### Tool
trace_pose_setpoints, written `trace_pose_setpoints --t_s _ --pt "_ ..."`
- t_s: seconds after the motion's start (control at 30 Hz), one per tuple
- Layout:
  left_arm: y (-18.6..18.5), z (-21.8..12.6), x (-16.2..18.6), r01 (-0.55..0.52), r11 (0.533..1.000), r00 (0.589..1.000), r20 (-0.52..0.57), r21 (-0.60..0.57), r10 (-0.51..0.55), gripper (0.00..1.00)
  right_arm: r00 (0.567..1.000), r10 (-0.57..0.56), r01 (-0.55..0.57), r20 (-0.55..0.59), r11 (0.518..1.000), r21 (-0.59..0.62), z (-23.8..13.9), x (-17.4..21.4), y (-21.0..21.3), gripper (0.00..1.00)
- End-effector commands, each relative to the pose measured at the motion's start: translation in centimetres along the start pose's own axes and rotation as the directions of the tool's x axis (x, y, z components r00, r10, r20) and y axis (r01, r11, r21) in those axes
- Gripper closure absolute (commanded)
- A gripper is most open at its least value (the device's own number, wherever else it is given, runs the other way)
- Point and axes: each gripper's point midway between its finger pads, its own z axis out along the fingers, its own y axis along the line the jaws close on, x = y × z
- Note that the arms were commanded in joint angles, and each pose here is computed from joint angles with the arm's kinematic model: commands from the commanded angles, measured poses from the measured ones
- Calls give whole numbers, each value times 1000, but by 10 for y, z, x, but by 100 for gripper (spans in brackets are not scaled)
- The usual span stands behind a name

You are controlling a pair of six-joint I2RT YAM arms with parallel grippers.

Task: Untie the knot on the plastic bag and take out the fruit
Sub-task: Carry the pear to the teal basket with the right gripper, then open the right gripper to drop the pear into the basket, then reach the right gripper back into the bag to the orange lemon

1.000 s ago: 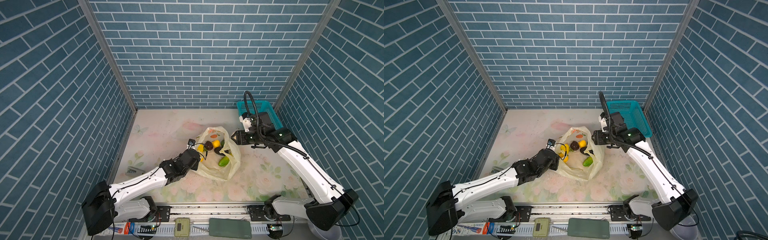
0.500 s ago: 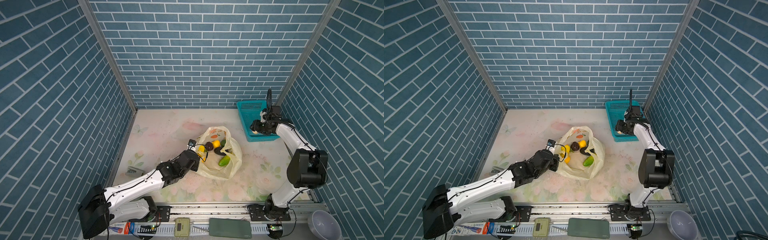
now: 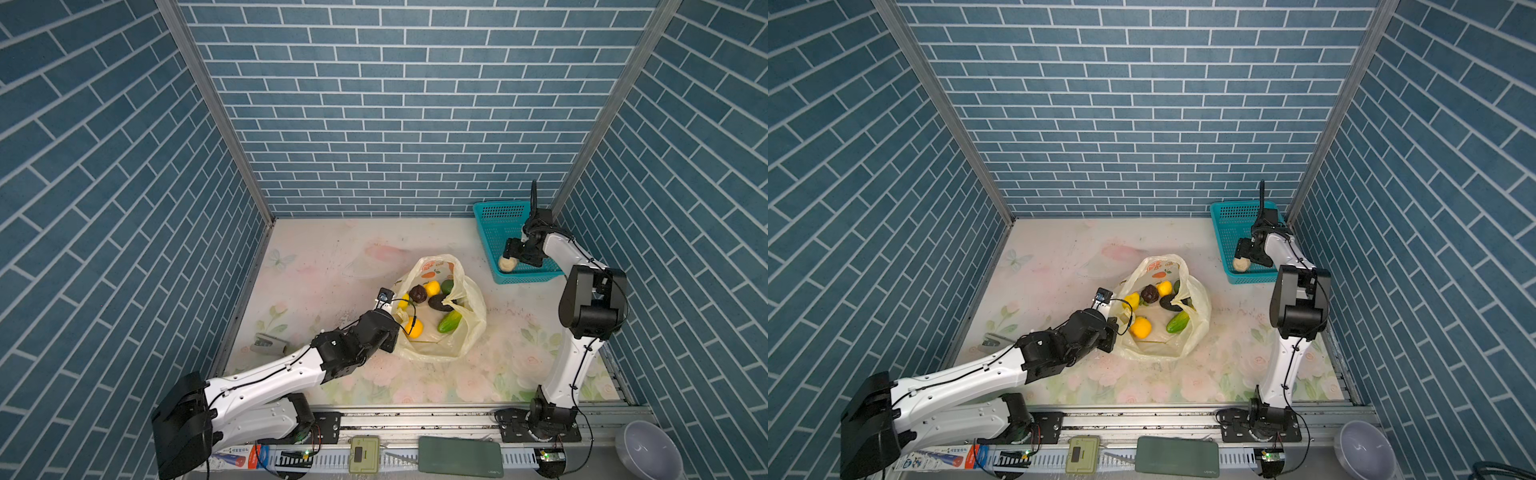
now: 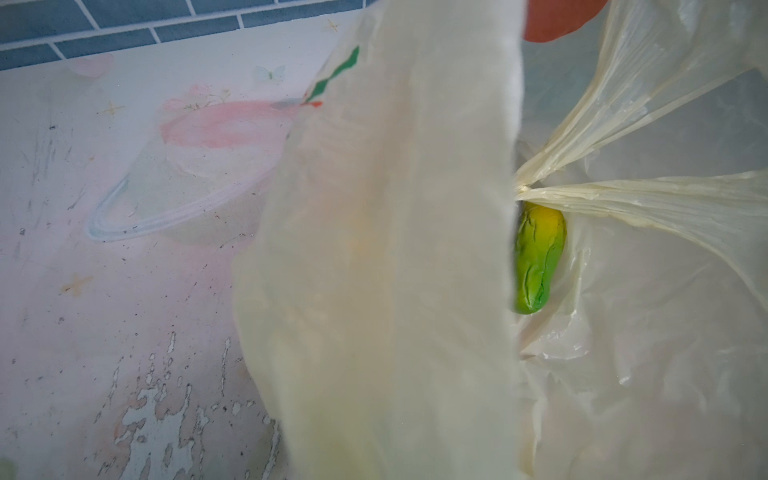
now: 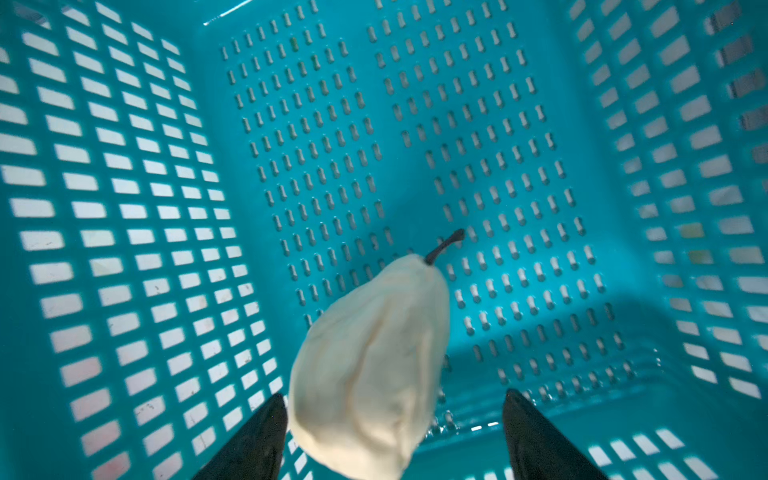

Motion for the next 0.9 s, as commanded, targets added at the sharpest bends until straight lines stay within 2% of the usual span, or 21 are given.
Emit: trace_pose_setpoints --t_s 0.0,0.2,0.3,0.57,0.7,0.87 --pt "3 0 5 -11 1000 1000 2 -12 11 100 1000 -19 18 24 999 40 -27 -9 -4 18" --pt "3 0 8 -12 1000 1000 5 -5 12 100 998 -21 24 64 998 -54 -83 1 31 18" --pt "3 1 11 -13 1000 1000 7 3 13 100 996 -48 56 79 994 -99 -119 21 58 19" --pt "5 -3 15 -16 1000 1000 10 15 16 100 988 -146 152 40 934 -322 -199 125 138 21" --pt "7 -4 15 -27 1000 1000 4 3 27 100 975 -219 220 47 899 -378 -223 171 167 22" --pt "13 -7 13 -28 999 1000 9 -29 28 100 937 -342 336 71 827 -450 -242 214 208 23"
